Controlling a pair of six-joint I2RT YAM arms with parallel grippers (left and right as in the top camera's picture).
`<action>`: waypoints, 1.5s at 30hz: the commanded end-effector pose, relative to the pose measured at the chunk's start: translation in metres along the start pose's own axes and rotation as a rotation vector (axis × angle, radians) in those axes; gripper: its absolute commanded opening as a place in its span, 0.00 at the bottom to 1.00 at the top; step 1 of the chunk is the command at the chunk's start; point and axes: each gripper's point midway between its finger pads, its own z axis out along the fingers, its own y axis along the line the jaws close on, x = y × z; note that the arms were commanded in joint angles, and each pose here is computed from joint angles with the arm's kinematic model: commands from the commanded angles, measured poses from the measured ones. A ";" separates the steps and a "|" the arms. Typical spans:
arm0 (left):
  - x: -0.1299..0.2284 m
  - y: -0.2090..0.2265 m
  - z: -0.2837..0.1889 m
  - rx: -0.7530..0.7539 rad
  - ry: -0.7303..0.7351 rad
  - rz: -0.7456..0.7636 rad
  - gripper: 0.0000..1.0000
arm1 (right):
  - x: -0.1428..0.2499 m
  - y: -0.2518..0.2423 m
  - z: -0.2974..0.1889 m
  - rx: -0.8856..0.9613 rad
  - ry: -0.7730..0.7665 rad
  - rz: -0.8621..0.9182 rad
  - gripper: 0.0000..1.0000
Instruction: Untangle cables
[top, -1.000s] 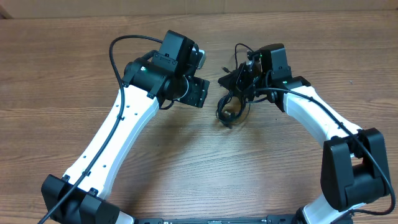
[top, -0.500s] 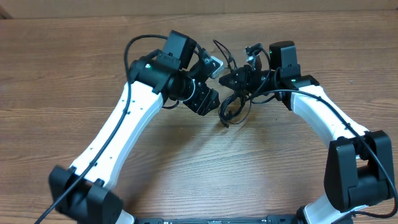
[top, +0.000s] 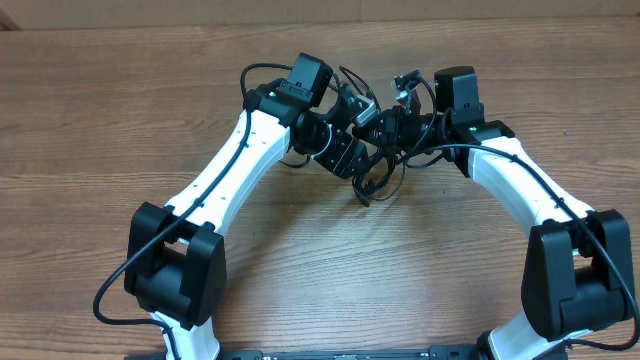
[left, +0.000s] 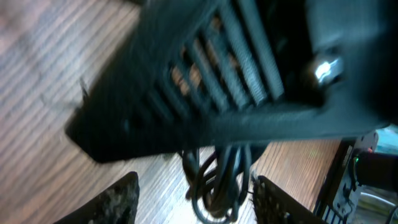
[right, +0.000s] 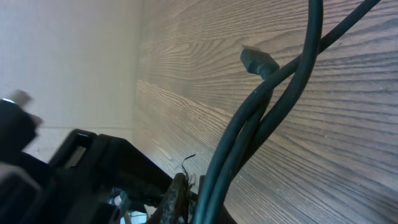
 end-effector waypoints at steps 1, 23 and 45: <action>-0.008 -0.010 0.000 0.038 -0.025 0.003 0.52 | -0.004 0.019 -0.008 -0.036 -0.016 -0.053 0.04; 0.007 -0.020 0.018 0.053 0.020 0.041 0.34 | -0.004 0.019 -0.008 -0.036 -0.015 -0.052 0.04; 0.005 0.063 -0.032 -0.133 -0.081 -0.386 0.04 | -0.010 -0.032 -0.035 0.286 -0.123 0.052 0.04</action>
